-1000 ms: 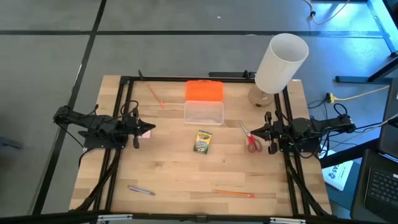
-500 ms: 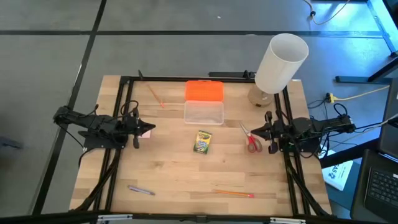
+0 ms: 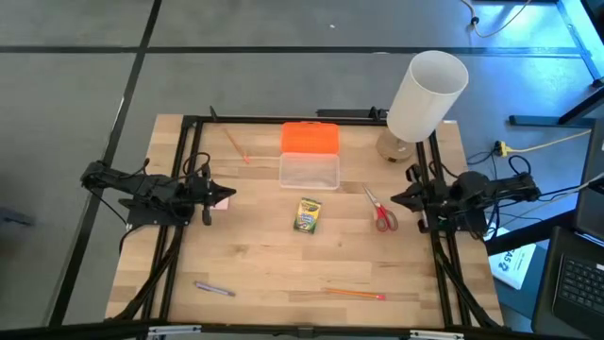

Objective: Pack school essentials
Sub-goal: Put the red scissors into the orange supply box

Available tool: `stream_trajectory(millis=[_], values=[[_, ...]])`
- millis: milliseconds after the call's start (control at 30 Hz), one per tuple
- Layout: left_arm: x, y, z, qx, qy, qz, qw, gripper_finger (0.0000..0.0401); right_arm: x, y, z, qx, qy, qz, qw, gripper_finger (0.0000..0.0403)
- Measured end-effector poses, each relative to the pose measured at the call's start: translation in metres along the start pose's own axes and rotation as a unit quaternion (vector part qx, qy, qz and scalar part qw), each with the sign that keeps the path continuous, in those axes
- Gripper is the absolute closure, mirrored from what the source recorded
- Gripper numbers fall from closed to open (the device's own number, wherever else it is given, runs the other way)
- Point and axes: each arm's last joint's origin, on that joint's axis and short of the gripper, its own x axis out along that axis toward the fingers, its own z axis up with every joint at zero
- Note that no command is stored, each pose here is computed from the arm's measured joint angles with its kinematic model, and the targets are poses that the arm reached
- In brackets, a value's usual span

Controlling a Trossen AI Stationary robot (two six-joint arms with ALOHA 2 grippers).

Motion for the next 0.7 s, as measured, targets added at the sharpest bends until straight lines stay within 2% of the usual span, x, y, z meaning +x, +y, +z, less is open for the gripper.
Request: stream_trajectory(millis=[400,533,700], values=[[0.000,0.000,0.000,0.000,0.000,0.000,1.000,0.0401,0.003,-0.006,0.099,-0.095,-0.054,-0.092,0.990,0.0401],[0.000,0.000,0.000,0.000,0.000,0.000,1.000,0.0401,0.012,-0.009,0.127,-0.126,-0.015,-0.151,0.980,0.0401],[0.000,0.000,0.000,0.000,0.000,0.000,1.000,0.0401,0.028,-0.010,0.151,-0.132,0.069,-0.197,0.969,0.0401]])
